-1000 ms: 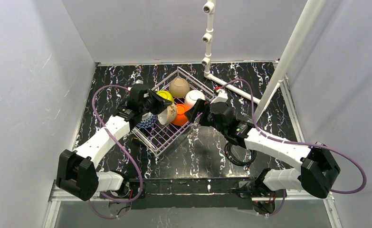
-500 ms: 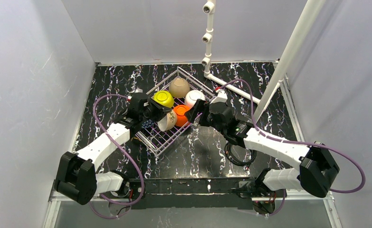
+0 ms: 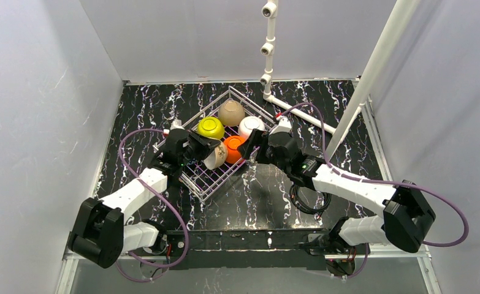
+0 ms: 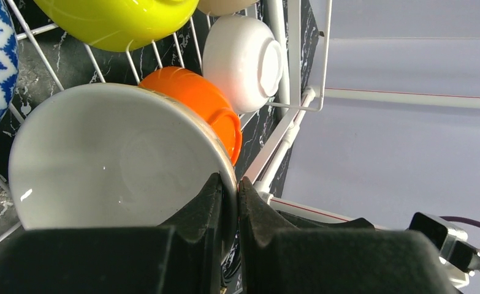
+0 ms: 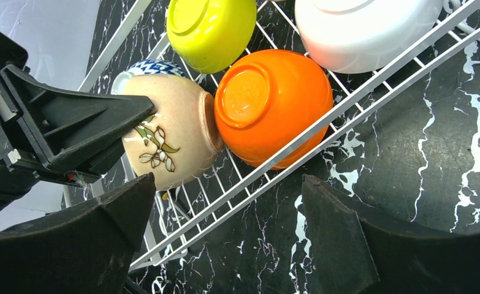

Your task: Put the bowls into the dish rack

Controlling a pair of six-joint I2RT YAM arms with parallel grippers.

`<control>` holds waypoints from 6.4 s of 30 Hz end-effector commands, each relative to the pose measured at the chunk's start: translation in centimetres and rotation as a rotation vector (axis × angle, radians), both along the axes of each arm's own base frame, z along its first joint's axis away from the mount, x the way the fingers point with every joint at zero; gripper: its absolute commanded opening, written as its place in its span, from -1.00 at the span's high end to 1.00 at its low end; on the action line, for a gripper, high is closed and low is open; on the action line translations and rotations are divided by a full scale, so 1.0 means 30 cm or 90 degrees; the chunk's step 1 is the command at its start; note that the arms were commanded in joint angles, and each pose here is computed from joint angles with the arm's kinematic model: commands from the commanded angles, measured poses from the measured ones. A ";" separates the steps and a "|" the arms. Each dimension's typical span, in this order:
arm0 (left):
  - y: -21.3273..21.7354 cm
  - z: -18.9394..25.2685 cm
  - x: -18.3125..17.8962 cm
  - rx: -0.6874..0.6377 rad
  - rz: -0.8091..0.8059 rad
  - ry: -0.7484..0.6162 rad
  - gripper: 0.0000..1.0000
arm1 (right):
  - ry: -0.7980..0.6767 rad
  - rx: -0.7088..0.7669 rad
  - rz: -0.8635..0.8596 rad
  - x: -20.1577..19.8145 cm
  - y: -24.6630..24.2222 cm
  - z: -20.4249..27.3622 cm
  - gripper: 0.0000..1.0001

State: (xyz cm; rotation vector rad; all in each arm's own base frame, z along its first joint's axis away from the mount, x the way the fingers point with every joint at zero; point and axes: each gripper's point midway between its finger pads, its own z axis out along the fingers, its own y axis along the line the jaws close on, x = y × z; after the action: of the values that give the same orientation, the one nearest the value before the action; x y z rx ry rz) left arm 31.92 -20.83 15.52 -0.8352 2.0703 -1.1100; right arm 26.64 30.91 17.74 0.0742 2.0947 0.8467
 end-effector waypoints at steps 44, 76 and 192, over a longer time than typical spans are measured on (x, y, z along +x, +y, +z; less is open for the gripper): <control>0.066 0.046 -0.179 -0.064 -0.085 0.041 1.00 | -0.135 0.024 0.473 -0.112 0.372 0.014 -0.97; 0.085 0.173 -0.149 -0.085 -0.054 -0.031 1.00 | -0.021 -0.003 0.296 -0.091 0.406 -0.072 -0.71; 0.588 0.209 -0.358 0.460 0.128 0.040 -0.82 | -0.416 -0.381 0.497 -0.167 0.560 0.042 -0.94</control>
State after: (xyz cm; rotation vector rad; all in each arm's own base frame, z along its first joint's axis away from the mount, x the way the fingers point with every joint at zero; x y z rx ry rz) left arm 21.77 -3.95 20.93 -0.6939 2.1655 -0.2184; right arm 21.36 45.87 13.71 -1.3832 1.6670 0.4106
